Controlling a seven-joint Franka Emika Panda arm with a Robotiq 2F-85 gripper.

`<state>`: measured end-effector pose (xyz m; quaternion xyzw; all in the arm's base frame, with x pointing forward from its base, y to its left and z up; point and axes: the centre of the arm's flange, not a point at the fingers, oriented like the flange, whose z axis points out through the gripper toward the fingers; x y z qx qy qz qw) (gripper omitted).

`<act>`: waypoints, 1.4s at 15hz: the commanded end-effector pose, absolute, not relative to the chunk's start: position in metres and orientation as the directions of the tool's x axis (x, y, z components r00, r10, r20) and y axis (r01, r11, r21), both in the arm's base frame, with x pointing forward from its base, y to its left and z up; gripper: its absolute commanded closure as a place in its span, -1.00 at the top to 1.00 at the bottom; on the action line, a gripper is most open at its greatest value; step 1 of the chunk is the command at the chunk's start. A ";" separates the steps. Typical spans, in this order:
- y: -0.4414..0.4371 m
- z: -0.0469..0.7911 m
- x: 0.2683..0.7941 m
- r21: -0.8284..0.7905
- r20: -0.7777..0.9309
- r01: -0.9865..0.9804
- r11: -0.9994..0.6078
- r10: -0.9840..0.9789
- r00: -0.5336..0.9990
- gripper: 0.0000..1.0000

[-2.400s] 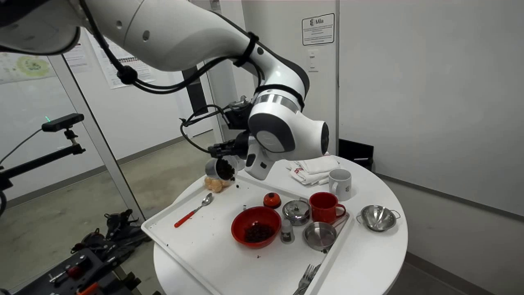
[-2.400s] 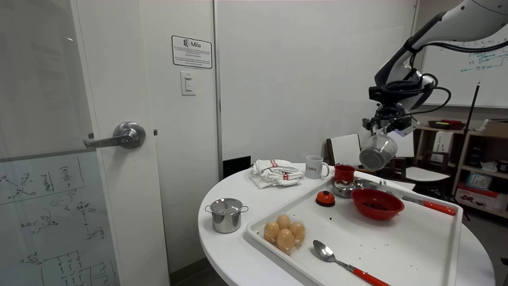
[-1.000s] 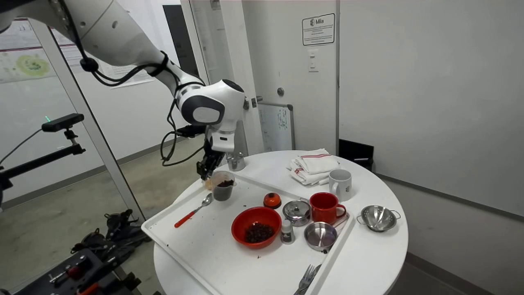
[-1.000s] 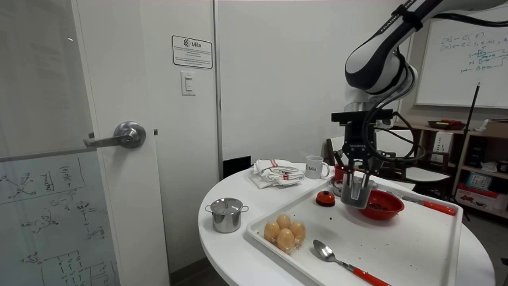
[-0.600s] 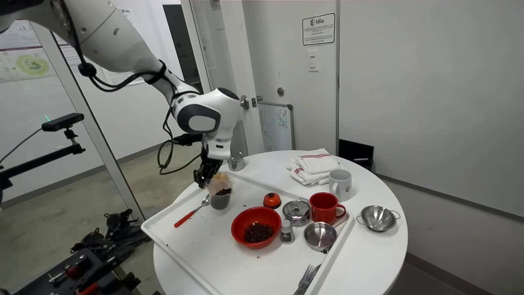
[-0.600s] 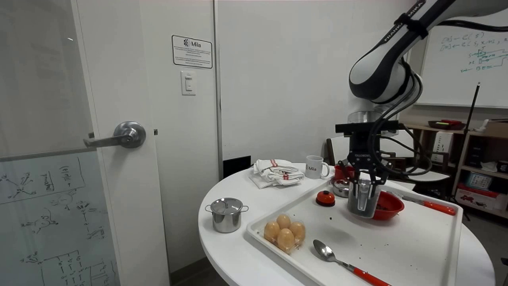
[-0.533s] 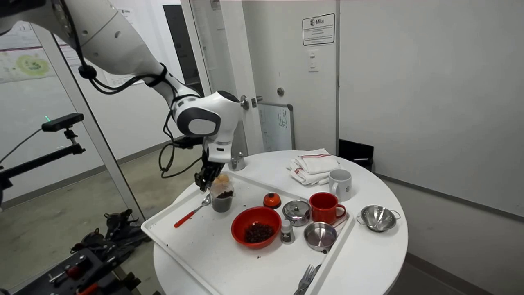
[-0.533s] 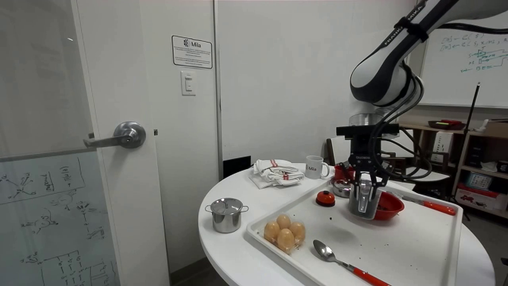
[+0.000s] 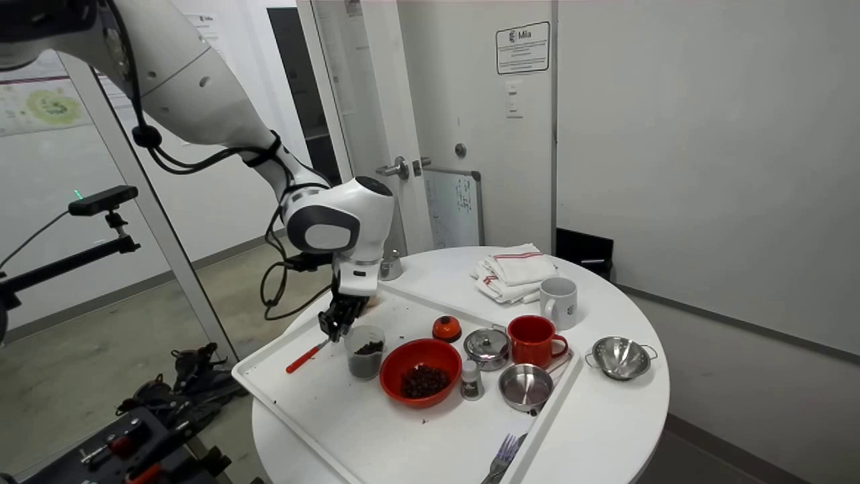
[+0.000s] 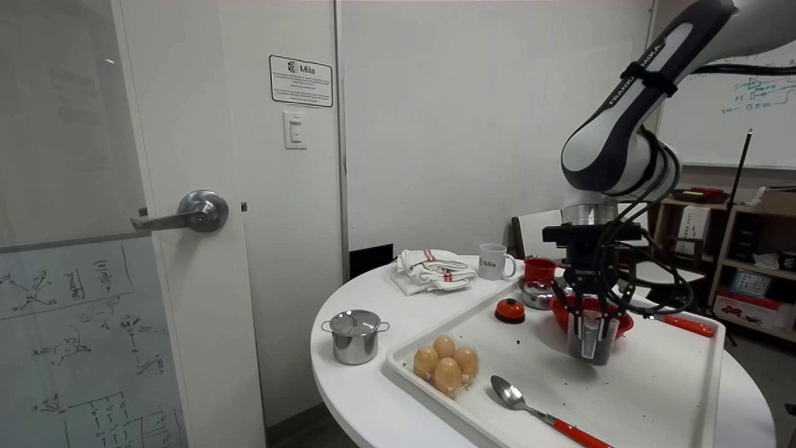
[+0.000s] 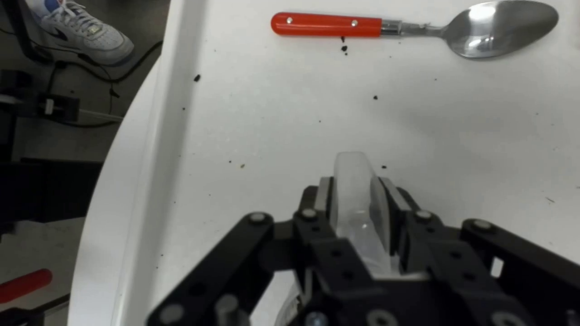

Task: Pour some of the contents in the jug into the red bowl

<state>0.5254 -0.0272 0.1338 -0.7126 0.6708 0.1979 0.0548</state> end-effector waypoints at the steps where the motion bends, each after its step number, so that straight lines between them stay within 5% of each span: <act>1: -0.022 0.128 0.517 0.220 -0.369 -0.971 -0.093 -0.929 0.005 -0.81; 4: -0.018 0.118 0.513 0.231 -0.356 -0.969 -0.091 -0.935 0.003 -0.83; 5: -0.018 0.116 0.511 0.236 -0.354 -0.967 -0.093 -0.935 0.004 0.04; 7: -0.017 0.113 0.509 0.236 -0.358 -0.967 -0.099 -0.934 0.008 0.19; 12: -0.021 0.121 0.507 0.229 -0.377 -0.968 -0.101 -0.926 0.008 0.93; 21: -0.070 0.223 0.518 0.152 -0.450 -0.972 -0.182 -0.888 0.096 1.00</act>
